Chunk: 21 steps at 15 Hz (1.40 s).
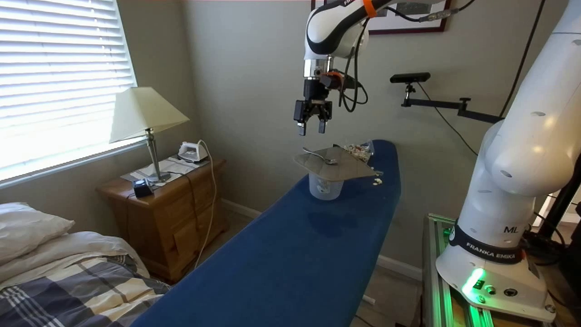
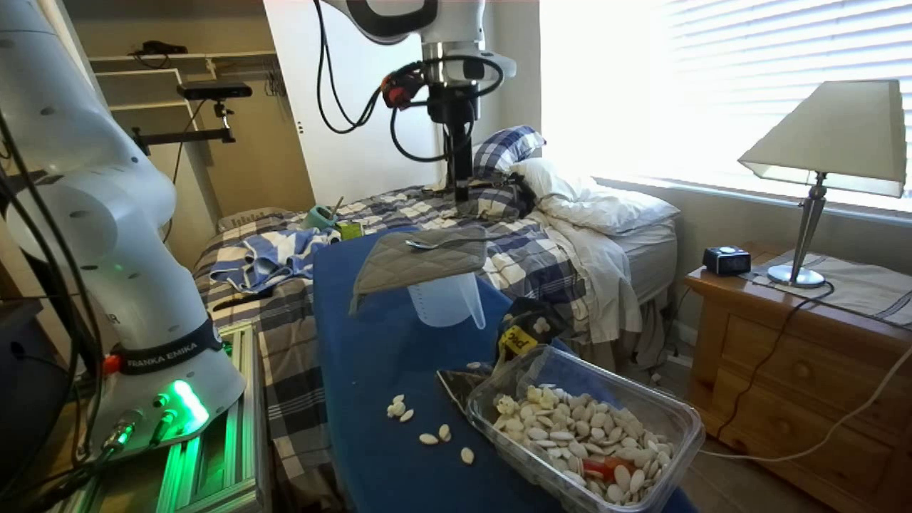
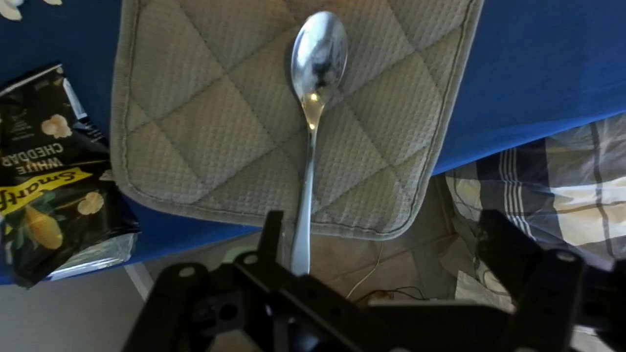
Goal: Put the mat on top of the jug
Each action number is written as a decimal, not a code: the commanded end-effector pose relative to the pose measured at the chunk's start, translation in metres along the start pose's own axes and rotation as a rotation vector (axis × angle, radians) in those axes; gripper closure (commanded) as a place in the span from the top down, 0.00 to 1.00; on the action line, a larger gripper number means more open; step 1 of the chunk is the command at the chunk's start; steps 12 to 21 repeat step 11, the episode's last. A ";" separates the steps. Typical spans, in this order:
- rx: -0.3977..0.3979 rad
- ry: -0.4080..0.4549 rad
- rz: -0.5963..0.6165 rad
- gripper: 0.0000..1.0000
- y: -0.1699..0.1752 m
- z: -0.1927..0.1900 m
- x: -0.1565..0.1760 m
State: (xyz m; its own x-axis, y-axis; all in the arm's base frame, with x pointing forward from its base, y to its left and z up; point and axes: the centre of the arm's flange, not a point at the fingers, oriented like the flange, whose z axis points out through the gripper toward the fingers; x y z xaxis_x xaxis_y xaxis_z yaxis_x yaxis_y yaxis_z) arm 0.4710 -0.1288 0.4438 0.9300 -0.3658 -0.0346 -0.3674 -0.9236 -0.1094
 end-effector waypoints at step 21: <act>0.004 0.094 0.022 1.00 0.015 -0.068 -0.036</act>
